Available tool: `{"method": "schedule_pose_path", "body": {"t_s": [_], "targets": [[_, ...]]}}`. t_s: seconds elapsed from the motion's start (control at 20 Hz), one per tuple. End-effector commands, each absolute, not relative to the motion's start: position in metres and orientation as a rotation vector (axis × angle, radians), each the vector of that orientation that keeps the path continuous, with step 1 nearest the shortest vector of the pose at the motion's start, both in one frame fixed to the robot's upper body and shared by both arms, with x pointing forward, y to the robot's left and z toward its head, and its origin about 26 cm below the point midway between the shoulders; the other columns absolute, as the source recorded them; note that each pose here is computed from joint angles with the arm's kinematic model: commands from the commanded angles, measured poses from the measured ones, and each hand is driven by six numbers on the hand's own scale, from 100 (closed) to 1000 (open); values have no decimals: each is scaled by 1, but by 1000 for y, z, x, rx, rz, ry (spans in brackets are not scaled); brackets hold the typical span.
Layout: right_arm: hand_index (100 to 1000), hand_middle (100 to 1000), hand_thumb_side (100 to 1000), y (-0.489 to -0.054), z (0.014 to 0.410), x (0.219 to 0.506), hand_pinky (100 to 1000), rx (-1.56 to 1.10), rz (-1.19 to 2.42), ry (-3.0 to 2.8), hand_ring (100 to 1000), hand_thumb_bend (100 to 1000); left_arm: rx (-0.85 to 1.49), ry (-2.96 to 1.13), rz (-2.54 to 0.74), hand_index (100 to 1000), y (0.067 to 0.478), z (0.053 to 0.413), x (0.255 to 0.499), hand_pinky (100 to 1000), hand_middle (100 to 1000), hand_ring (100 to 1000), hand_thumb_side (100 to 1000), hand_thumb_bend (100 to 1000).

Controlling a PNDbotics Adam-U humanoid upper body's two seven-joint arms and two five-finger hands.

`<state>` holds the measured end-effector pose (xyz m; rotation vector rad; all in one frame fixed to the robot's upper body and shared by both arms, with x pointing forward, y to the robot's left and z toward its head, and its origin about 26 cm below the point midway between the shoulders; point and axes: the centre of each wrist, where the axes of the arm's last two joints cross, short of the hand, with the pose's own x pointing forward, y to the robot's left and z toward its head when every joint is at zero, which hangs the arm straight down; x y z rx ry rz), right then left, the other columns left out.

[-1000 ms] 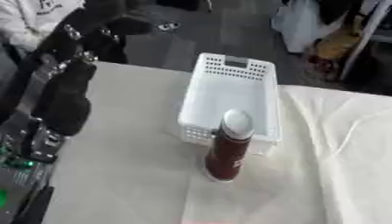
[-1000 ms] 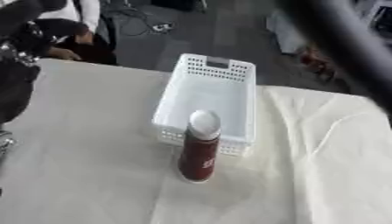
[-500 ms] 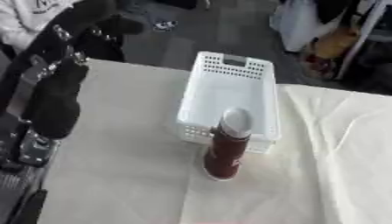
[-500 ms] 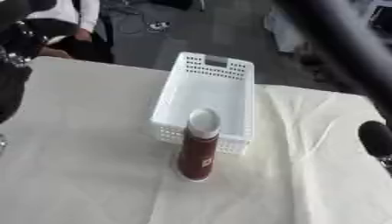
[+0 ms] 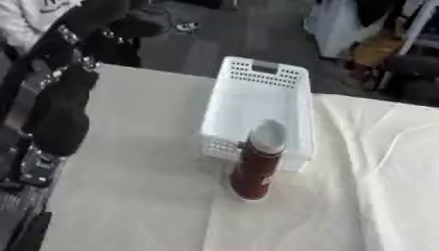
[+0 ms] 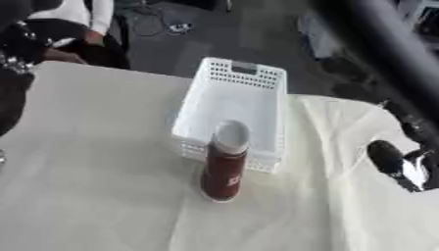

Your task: Pick up objects on the table and place them in the box.

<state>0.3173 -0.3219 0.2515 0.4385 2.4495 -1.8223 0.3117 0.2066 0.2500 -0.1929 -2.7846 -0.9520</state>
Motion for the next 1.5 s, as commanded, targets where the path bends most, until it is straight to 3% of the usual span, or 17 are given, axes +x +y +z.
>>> {"method": "schedule_pose_path", "body": {"t_s": [0.05, 1.5], "targets": [[988, 1000, 1000, -327, 261, 319, 912, 469, -1903, 2367, 973, 100, -209, -2817, -970, 957, 203, 259, 309, 877, 911, 794, 857, 323], [970, 971, 1000, -336, 226, 381, 931, 484, -1806, 2713, 907, 100, -259, -2841, -956, 959, 195, 265, 309, 877, 911, 795, 852, 331]]}}
